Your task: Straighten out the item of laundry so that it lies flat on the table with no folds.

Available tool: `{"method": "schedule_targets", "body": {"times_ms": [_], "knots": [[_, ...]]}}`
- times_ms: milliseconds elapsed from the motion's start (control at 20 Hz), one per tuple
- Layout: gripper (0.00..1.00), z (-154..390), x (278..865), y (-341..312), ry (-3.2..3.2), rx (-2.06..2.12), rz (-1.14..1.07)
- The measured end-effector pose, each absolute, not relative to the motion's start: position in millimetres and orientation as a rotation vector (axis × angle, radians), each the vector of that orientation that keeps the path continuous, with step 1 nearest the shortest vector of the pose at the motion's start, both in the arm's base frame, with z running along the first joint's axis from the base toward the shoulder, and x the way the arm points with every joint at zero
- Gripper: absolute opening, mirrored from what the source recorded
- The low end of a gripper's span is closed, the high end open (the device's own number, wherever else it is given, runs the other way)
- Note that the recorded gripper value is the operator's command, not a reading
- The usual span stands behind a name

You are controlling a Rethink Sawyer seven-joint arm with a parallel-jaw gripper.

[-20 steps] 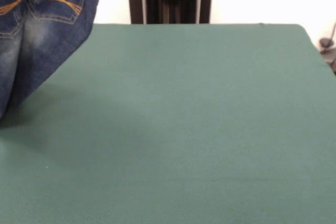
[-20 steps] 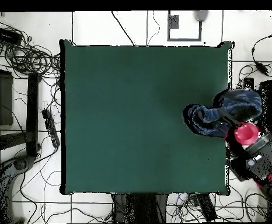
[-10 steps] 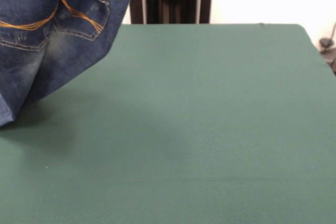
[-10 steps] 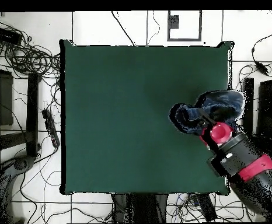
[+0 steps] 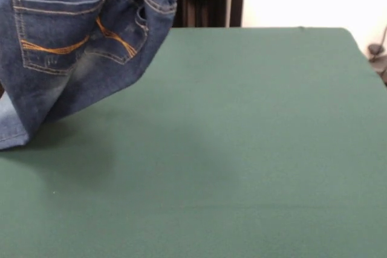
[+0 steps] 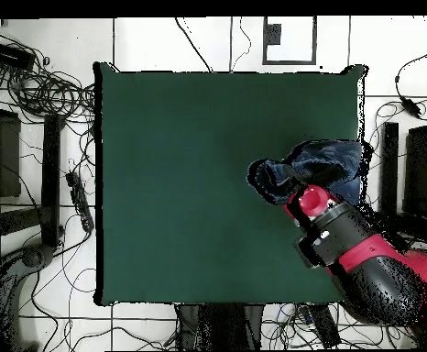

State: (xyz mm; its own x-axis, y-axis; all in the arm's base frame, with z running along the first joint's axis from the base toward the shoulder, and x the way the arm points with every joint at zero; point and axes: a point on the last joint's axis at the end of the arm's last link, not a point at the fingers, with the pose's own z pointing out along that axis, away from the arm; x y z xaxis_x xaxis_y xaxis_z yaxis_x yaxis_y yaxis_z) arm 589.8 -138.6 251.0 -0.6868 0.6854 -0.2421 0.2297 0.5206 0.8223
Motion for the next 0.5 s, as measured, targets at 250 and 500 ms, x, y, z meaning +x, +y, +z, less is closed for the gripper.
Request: {"method": "schedule_targets", "body": {"times_ms": [250, 500], "knots": [[0.0, 241, 595, -119, 2.232, 0.764, 1.058], [0.0, 234, 603, -104, 2.257, 0.799, 1.041]]}}
